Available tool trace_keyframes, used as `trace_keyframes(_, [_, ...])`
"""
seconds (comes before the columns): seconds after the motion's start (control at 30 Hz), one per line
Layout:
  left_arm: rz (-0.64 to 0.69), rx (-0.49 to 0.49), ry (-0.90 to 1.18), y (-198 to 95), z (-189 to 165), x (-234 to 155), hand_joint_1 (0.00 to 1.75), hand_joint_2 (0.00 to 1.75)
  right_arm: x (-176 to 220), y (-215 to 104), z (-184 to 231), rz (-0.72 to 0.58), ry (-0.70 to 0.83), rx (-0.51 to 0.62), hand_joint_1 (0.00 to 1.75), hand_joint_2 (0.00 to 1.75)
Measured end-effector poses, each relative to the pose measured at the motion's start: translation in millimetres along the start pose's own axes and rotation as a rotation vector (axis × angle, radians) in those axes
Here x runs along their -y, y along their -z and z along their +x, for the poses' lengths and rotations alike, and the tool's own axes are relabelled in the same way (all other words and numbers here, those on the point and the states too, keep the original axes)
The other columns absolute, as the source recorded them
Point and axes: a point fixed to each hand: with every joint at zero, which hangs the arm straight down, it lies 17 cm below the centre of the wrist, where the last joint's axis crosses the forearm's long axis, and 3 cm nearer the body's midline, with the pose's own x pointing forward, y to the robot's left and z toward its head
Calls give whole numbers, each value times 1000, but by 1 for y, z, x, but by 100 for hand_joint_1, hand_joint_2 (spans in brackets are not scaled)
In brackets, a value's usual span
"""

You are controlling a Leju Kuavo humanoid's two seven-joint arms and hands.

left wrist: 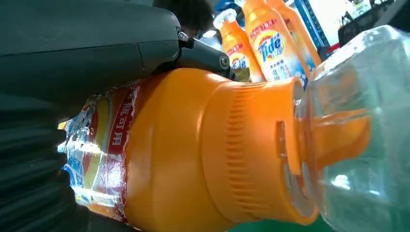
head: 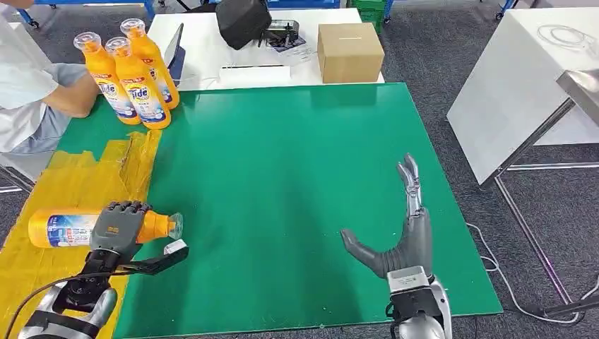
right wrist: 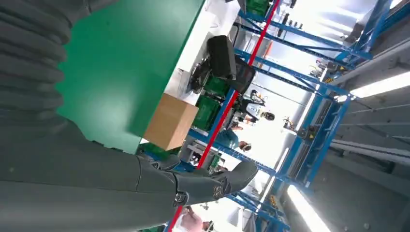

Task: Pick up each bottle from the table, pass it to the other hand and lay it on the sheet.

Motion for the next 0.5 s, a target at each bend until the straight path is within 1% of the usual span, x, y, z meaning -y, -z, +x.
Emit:
trace_keyframes(0.13, [-1,0,0,0,0,0,175,175,0,0,0,0,0,0,0,175])
trace_keyframes(0.2, [-50,-20,-20,1,-3,13,173,175,0,0,-2,3,3,-11,0,175])
trace_keyframes(0.23, [-101,-42,-73,2,0,32,0,175,-3,0,-8,15,7,-30,0,175])
trace_keyframes(0.33, [-89,-70,-96,5,1,32,0,175,-5,1,-11,17,9,-44,0,175])
trace_keyframes(0.5, [-84,-88,-135,9,6,32,0,175,-7,0,-15,21,6,-58,0,175])
